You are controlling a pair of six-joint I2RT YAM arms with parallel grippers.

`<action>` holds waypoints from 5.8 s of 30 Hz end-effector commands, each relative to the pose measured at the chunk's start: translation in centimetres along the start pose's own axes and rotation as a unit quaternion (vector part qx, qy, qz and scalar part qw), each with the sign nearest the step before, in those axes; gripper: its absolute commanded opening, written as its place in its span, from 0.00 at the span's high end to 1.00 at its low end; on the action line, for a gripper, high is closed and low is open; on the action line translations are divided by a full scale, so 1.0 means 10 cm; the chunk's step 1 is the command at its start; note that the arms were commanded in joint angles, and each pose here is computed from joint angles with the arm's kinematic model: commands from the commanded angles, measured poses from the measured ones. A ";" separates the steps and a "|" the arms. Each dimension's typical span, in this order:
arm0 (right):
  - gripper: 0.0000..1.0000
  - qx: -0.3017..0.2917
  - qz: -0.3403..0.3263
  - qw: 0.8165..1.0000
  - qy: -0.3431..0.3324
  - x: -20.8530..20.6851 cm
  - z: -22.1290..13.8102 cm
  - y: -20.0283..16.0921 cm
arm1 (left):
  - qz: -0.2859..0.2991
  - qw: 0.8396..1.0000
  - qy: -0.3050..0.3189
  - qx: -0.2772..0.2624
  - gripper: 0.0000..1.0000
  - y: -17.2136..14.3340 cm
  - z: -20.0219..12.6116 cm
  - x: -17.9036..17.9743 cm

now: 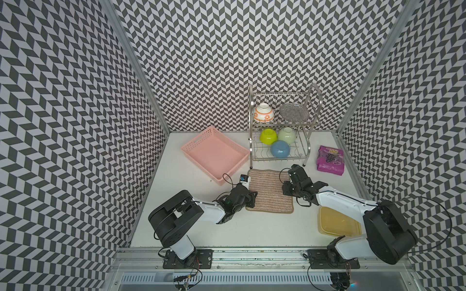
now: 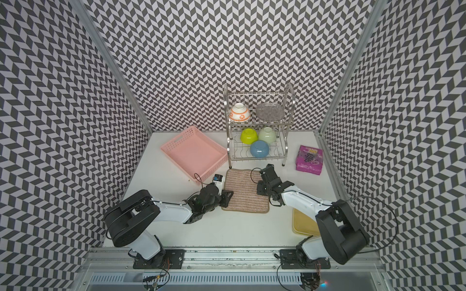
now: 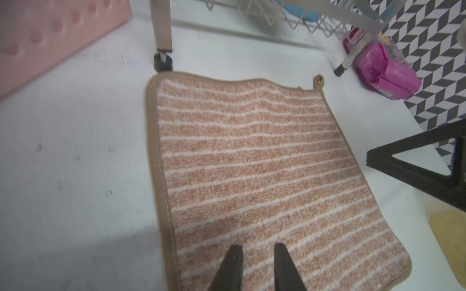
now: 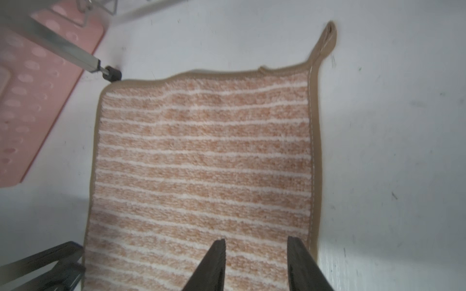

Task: Fold the square dishcloth
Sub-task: Move the cleaning item to the center of the board, then fold the cleaning item at the center of the board.

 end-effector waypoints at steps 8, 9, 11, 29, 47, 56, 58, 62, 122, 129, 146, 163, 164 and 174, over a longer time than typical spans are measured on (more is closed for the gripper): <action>0.60 0.010 0.021 0.996 0.086 0.17 -0.11 -0.34 | -0.033 0.997 0.044 0.063 0.76 -0.53 -0.10 0.19; 0.60 0.013 0.020 0.996 0.086 0.16 -0.12 -0.39 | -0.036 0.996 0.049 0.069 0.77 -0.57 -0.11 0.22; 0.60 0.021 0.020 0.996 0.084 0.15 -0.15 -0.47 | -0.039 0.994 0.056 0.081 0.77 -0.67 -0.14 0.25; 0.61 0.095 0.051 0.988 0.109 0.07 -0.20 -1.14 | -0.065 0.988 0.098 0.099 0.77 -0.95 -0.46 0.33; 0.52 -0.091 0.038 0.995 0.003 0.15 -0.62 0.09 | -0.044 0.994 0.092 -0.031 0.23 0.16 -0.46 -0.23; 0.53 -0.108 0.032 0.993 -0.041 0.07 -0.40 0.56 | -0.053 0.984 0.158 -0.059 0.28 0.82 -0.15 0.07; 0.53 -0.104 0.036 0.993 -0.035 0.05 -0.32 0.63 | -0.049 0.983 0.168 -0.052 0.31 0.87 -0.03 0.15; 0.53 -0.097 0.039 0.994 -0.023 0.01 -0.16 0.72 | -0.038 0.981 0.185 -0.033 0.36 0.92 0.19 0.28; 0.55 -0.024 0.047 0.998 -0.037 -0.22 0.77 0.81 | 0.008 0.976 0.210 0.059 0.67 0.76 0.40 0.60; 0.66 -0.016 0.047 0.998 -0.040 -0.23 0.88 0.79 | 0.010 0.976 0.212 0.057 0.86 0.76 0.40 0.61; 0.98 -0.056 0.046 0.996 -0.055 -0.31 0.64 1.06 | 0.020 0.988 0.140 -0.054 1.00 1.15 0.19 0.31; 1.00 -0.128 0.057 0.990 0.004 -0.22 0.08 1.11 | 0.018 0.989 0.041 -0.144 1.00 1.20 -0.31 0.13; 1.00 -0.130 0.058 0.990 0.010 -0.22 0.04 1.08 | 0.018 0.988 0.039 -0.147 1.00 1.20 -0.33 0.13; 1.00 -0.140 0.068 0.986 0.056 -0.21 -0.25 0.66 | 0.021 0.989 -0.016 -0.145 1.00 0.93 -0.53 0.14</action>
Point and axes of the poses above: each gripper's point midway between its finger pads, its own z axis out along the fingers, its own x axis along the line the jaws close on, y = z × x, the point moved 5 cm from there along -z, back along the fingers, and after that the axes turned 13 degrees about -z, right-handed, at the moved point
